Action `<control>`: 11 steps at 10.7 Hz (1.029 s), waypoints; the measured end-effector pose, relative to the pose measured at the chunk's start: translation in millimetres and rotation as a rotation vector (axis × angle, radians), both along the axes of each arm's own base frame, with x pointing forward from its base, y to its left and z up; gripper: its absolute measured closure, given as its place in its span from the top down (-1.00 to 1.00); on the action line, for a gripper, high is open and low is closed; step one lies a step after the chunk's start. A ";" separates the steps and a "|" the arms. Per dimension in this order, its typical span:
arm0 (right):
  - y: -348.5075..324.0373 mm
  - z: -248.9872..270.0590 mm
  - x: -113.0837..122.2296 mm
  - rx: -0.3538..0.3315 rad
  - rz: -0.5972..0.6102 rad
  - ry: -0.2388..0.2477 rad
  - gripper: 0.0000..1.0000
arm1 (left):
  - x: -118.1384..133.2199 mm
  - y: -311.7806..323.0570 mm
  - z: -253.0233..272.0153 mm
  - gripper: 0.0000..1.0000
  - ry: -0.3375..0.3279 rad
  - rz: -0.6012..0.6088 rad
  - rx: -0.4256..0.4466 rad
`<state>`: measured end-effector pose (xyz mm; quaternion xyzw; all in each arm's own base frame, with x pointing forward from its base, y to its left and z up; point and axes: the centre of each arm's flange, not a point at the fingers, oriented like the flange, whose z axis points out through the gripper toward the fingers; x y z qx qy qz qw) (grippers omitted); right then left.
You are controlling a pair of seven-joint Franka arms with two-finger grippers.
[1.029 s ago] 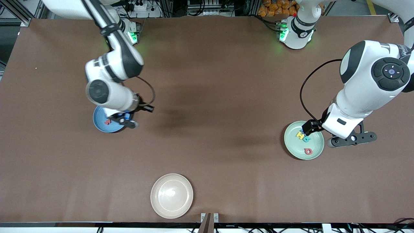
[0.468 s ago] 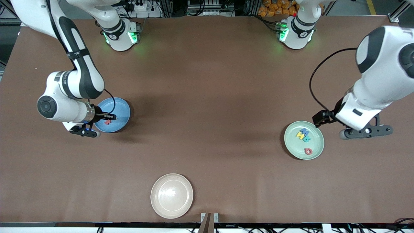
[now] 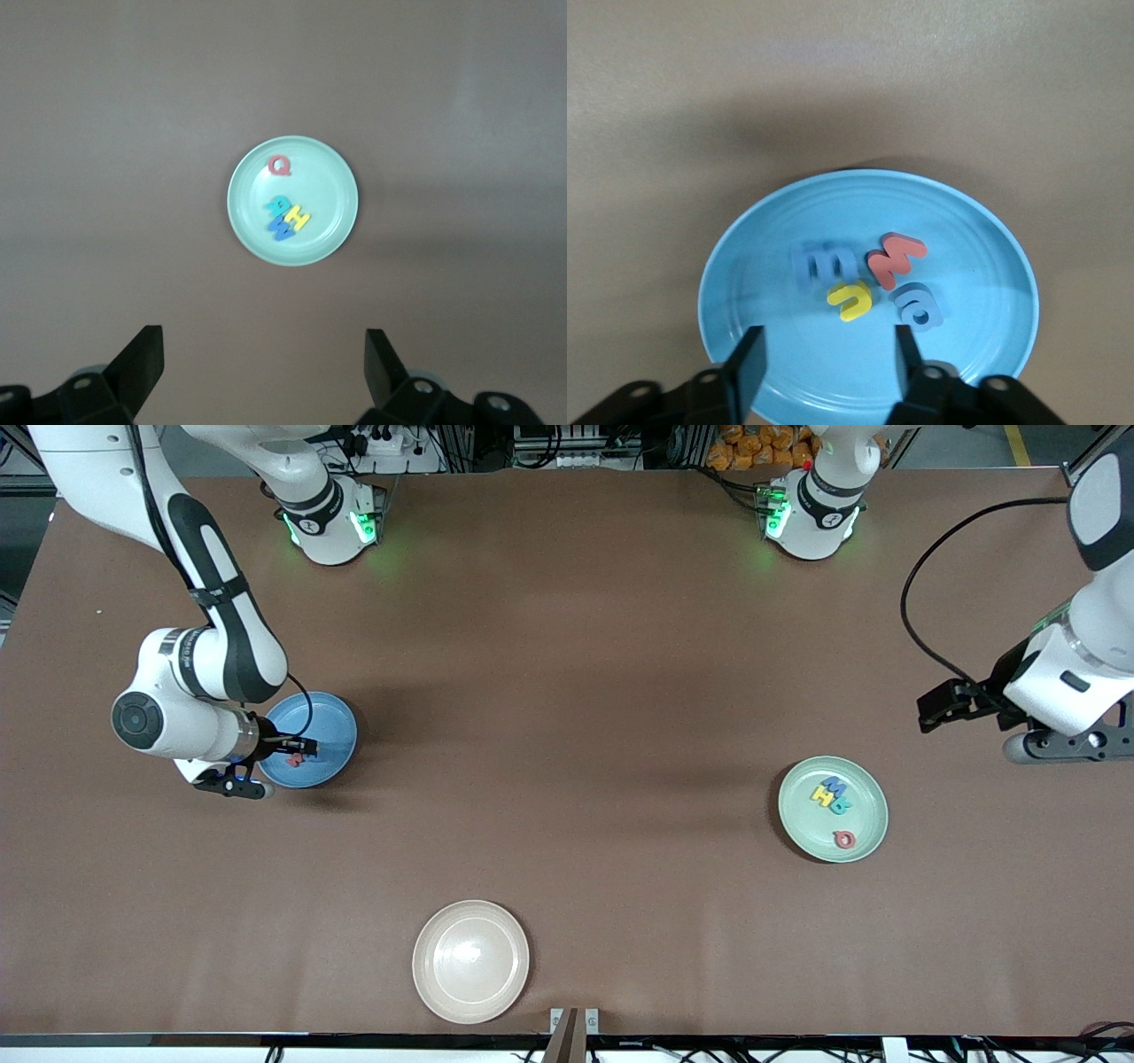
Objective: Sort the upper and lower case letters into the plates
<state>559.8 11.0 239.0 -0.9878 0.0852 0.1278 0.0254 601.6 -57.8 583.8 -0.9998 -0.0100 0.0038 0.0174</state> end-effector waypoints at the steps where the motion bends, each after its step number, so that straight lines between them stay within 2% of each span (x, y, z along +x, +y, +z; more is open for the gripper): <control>1: 0.9 15.0 6.7 0.004 0.005 0.015 0.78 | -5.5 2.0 5.5 1.00 0.011 -0.001 -0.002; 2: 0.0 41.4 16.9 0.005 0.013 0.028 0.96 | -10.4 4.5 11.0 1.00 0.018 0.002 -0.008; 3: -1.5 79.0 27.6 0.000 0.026 0.039 1.00 | -14.8 5.0 16.2 1.00 0.022 -0.002 -0.008; 5: -2.5 165.2 39.3 0.002 0.041 0.041 1.00 | -22.7 -0.4 26.9 1.00 0.016 -0.012 -0.004; 7: 1.0 252.0 36.4 0.011 0.058 0.034 1.00 | -27.8 -5.2 34.6 1.00 0.006 -0.020 -0.003; 9: 3.5 305.9 34.6 0.009 0.068 -0.030 1.00 | -29.4 -7.0 37.1 1.00 0.002 -0.023 -0.002; 11: 9.9 340.5 37.1 -0.040 0.091 -0.155 1.00 | -30.3 -12.3 36.3 1.00 0.004 -0.034 -0.003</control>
